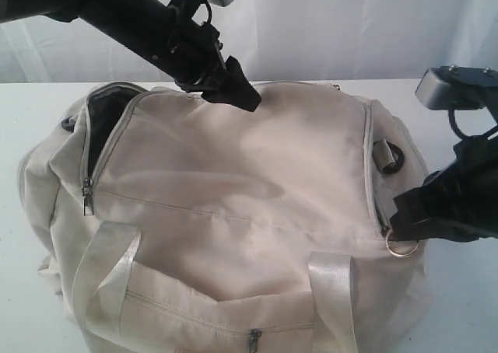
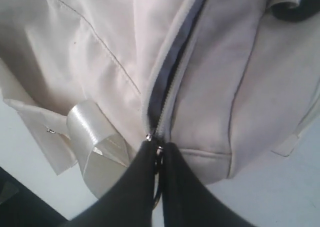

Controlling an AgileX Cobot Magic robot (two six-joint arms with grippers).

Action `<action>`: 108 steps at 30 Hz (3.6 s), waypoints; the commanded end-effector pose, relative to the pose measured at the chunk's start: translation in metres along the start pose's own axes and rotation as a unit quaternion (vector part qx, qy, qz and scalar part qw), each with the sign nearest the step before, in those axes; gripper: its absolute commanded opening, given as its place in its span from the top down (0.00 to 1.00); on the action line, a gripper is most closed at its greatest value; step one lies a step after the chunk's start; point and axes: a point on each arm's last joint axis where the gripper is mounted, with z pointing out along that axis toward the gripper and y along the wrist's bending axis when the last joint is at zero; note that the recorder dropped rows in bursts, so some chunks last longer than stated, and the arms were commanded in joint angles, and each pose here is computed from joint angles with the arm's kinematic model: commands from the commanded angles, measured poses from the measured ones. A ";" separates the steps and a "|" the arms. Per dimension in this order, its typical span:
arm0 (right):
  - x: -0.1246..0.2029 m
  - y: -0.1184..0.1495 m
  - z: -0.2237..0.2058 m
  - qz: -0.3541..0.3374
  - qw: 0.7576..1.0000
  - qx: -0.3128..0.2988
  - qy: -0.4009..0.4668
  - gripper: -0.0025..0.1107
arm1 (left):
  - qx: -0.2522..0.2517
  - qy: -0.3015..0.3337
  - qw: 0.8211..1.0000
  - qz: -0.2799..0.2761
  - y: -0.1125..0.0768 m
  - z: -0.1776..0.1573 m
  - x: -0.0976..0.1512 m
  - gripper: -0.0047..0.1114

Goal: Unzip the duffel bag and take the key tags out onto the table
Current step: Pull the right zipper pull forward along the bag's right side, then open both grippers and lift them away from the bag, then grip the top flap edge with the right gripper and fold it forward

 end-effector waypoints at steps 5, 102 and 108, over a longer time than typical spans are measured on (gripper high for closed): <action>-0.001 0.008 -0.001 -0.049 0.998 -0.040 -0.016 0.72 | -0.060 0.089 0.994 -0.003 -0.013 -0.045 0.004 0.63; 0.062 0.066 0.057 -0.219 0.931 -0.160 0.245 0.90 | -0.283 0.028 0.957 -0.058 -0.129 -0.185 0.141 0.96; 0.049 0.071 0.053 -0.225 0.936 -0.161 0.216 0.50 | -0.211 0.016 0.977 -0.027 -0.140 -0.179 0.137 0.96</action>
